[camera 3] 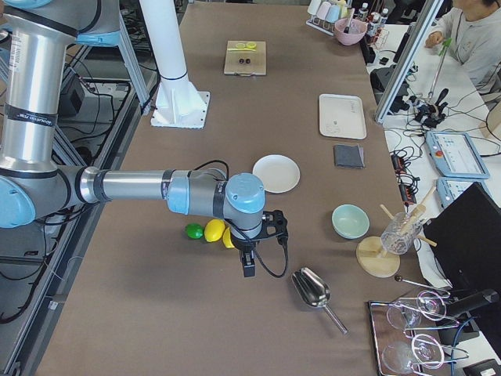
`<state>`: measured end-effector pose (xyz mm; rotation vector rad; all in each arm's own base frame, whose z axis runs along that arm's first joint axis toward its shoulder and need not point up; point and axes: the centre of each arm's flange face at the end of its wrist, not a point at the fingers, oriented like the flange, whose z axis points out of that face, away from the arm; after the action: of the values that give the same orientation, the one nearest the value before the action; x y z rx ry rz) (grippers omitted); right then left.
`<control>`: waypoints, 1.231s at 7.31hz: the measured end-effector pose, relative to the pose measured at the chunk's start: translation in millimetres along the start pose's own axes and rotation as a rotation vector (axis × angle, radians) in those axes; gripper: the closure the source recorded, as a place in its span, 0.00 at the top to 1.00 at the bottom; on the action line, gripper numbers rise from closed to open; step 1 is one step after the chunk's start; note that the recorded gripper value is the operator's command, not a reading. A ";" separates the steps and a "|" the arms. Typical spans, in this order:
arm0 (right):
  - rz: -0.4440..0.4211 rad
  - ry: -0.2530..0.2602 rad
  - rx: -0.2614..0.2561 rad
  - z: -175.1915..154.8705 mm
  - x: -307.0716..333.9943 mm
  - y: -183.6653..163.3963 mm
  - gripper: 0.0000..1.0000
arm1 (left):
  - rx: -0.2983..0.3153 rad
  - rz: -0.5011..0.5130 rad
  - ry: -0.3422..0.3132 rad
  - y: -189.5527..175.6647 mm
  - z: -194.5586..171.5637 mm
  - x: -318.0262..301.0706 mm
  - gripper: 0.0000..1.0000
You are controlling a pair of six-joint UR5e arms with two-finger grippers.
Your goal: Place red cherry on plate
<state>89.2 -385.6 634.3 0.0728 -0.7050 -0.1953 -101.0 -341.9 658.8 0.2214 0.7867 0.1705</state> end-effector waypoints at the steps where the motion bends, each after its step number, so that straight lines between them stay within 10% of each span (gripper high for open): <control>1: 0.000 -0.003 0.001 0.0 -0.3 -0.2 1.00 | 0.004 0.004 0.000 -1.7 -1.0 0.9 0.98; 5: 0.007 -0.019 0.006 0.2 -1.9 3.4 1.00 | 0.037 0.031 0.028 -6.6 -13.5 17.0 0.98; 9: -0.024 -0.156 0.070 -6.6 -28.5 -8.0 1.00 | 0.064 -0.035 0.148 -14.1 -18.5 41.7 0.98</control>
<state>71.1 -387.7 610.0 0.1346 -0.8670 -0.2010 -84.4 -343.3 614.1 0.2580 0.9432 0.1297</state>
